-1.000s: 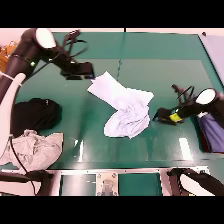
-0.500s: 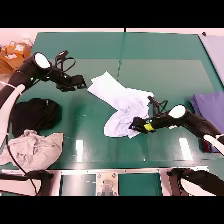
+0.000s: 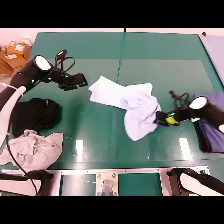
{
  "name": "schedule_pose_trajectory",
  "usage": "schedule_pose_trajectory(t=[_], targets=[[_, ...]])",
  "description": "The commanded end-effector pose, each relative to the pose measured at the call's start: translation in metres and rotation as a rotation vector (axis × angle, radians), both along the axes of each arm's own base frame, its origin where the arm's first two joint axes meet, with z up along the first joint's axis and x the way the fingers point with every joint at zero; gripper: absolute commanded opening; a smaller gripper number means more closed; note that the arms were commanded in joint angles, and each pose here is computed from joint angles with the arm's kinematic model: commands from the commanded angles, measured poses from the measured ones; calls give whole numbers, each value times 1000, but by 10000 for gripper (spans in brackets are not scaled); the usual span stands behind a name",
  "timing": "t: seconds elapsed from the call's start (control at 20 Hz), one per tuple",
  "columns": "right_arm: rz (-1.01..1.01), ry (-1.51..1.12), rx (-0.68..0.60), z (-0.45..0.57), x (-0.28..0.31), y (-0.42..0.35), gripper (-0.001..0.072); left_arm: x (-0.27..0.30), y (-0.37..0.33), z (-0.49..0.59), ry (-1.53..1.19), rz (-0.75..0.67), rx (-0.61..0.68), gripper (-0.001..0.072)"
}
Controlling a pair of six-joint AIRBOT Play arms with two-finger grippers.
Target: Fold the shirts.
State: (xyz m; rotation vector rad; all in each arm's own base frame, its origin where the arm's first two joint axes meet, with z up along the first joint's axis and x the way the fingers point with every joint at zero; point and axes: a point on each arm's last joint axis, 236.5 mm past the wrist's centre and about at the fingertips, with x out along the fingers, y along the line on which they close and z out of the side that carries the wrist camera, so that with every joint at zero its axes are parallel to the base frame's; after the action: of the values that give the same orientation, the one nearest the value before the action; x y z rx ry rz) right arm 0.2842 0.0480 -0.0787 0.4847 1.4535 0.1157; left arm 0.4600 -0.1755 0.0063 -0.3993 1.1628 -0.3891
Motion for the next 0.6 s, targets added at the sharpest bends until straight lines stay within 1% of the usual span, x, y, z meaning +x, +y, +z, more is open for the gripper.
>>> schedule_pose_trajectory(t=[0.0,0.15,0.3,0.35,0.4,0.45,0.5,0.55], targets=[[-99,-125,-42,22,34,-58,19,8,-23,-9,-58,4,-20,691],[-93,-197,31,37,50,-44,19,0,-67,-55,-26,-46,-10,690],[-96,-200,35,37,51,-43,19,9,-100,-85,-60,-19,-29,690],[-96,-200,36,37,51,-43,19,15,-104,-84,-87,-2,-37,678],[-96,-200,36,37,51,-43,19,20,-103,-82,-107,15,-41,577],[-97,-200,35,38,51,-43,19,23,-102,-81,-114,23,-43,413],[-97,-200,35,38,51,-43,18,23,-99,-81,-111,22,-38,302],[-96,-200,36,38,51,-43,18,21,-96,-84,-97,15,-31,289]])
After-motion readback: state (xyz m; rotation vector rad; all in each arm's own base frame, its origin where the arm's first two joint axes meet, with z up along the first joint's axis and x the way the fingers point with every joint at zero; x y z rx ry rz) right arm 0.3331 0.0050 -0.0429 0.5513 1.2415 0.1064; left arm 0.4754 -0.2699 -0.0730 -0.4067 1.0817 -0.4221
